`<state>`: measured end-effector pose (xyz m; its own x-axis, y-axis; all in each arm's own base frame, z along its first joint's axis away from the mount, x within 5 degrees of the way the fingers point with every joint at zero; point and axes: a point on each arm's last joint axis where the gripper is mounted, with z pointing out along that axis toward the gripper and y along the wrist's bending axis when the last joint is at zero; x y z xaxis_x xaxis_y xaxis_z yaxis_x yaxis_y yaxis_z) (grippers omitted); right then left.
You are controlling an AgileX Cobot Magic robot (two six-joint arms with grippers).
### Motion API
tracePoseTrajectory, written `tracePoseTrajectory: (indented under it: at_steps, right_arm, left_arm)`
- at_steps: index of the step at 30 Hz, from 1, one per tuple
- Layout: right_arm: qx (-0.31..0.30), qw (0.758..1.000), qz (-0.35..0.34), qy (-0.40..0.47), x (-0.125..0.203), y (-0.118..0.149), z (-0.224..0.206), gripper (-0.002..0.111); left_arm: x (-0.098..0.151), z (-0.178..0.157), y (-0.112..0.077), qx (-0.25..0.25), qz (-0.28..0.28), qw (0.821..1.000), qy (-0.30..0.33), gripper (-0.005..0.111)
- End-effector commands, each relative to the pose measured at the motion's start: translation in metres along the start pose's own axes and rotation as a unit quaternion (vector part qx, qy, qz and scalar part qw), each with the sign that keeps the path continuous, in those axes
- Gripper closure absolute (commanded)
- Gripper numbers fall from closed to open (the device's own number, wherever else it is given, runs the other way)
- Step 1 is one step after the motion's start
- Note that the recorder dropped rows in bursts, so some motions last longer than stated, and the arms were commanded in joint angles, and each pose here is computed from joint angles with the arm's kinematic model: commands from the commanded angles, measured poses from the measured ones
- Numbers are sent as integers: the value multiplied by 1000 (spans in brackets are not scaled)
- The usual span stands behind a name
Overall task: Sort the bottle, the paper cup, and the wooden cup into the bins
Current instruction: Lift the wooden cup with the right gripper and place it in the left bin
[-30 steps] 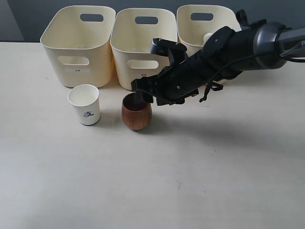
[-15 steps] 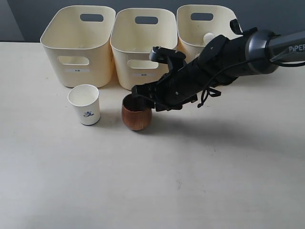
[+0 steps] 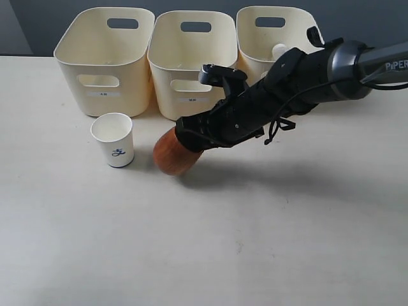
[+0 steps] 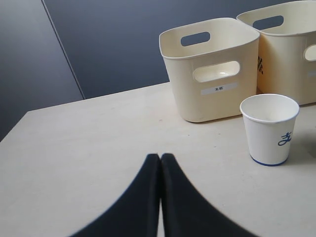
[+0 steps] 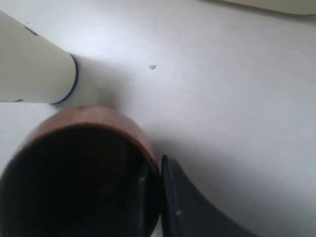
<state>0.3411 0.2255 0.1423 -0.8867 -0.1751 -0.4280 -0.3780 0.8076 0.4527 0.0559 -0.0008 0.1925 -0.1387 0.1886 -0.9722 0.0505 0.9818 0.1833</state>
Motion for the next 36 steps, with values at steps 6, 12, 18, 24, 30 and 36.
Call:
tracePoseTrajectory:
  at_steps: [6,12,18,24,30,36]
  right_arm:
    - [-93,995,-30,-4,-24,34,-13,108]
    - [-152,982,-101,-53,-42,86,-19,108]
    - [-102,969,-118,-192,-77,118,-32,108]
    - [-49,944,-102,-309,-108,124,-53,108]
    - [-16,923,-85,-375,-125,123,-68,108]
    - [0,917,-83,-389,-141,116,-34,108]
  left_arm:
    - [0,0,0,1,-1,1000,-5,107]
    - [0,0,0,1,-1,1000,-5,107]
    - [0,0,0,1,-1,1000,-5,107]
    - [0,0,0,1,-1,1000,-5,107]
    - [0,0,0,1,-1,1000,-5,107]
    - [0,0,0,1,-1,1000,-5,107]
